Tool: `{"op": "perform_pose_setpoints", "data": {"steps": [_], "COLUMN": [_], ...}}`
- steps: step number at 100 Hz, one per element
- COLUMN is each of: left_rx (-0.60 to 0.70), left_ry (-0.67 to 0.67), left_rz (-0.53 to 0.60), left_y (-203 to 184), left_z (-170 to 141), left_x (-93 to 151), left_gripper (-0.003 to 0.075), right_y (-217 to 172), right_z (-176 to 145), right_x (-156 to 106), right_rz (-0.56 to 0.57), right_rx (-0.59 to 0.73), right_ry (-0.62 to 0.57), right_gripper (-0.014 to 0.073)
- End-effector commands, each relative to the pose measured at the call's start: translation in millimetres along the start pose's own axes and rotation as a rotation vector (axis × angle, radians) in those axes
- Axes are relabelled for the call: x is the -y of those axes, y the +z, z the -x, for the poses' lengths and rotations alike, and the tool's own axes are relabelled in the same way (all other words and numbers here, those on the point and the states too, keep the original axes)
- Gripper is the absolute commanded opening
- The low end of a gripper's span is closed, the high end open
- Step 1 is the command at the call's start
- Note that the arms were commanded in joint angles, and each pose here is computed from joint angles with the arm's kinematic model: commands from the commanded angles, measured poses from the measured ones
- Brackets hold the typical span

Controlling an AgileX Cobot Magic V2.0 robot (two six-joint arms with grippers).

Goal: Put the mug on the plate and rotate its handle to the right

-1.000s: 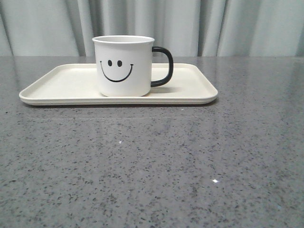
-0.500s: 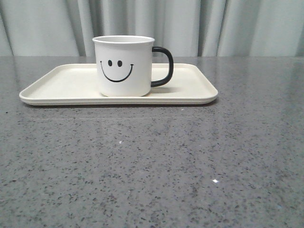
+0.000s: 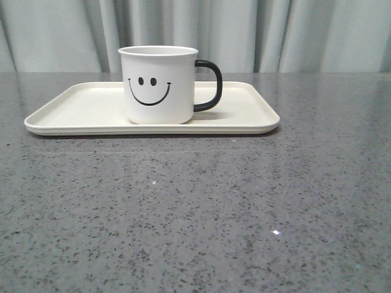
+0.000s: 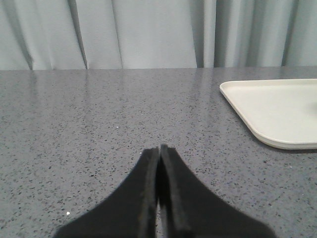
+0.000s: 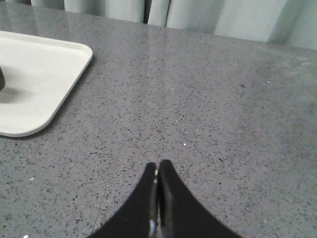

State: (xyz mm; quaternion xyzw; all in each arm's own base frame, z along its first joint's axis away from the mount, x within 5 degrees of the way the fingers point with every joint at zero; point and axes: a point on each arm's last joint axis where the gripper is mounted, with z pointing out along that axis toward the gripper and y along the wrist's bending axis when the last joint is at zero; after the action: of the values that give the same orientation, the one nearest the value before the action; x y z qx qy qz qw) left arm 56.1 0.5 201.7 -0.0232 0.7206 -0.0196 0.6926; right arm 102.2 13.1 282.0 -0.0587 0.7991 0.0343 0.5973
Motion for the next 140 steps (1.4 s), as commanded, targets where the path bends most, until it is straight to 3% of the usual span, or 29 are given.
{"op": "perform_pose_setpoints", "data": {"steps": [1, 31, 68, 140], "left_rx": [0.094, 0.094, 0.094, 0.094], "left_ry": [0.001, 0.001, 0.001, 0.001], "left_rz": [-0.01, -0.01, -0.01, -0.01], "left_y": [-2, -2, -2, -2], "left_z": [5, 5, 5, 5], "left_x": [1, 1, 1, 1], "left_gripper": [-0.002, -0.002, -0.002, -0.002], "right_y": [-5, -20, -26, -25], "right_z": [5, -46, -83, -86], "right_x": [1, 0, -1, -1], "right_rz": [-0.017, -0.018, -0.019, -0.019], "right_rx": [0.169, 0.307, 0.409, 0.389], "right_ry": [0.019, 0.018, 0.017, 0.019], "right_gripper": [-0.0067, -0.0067, -0.0067, -0.0067]}}
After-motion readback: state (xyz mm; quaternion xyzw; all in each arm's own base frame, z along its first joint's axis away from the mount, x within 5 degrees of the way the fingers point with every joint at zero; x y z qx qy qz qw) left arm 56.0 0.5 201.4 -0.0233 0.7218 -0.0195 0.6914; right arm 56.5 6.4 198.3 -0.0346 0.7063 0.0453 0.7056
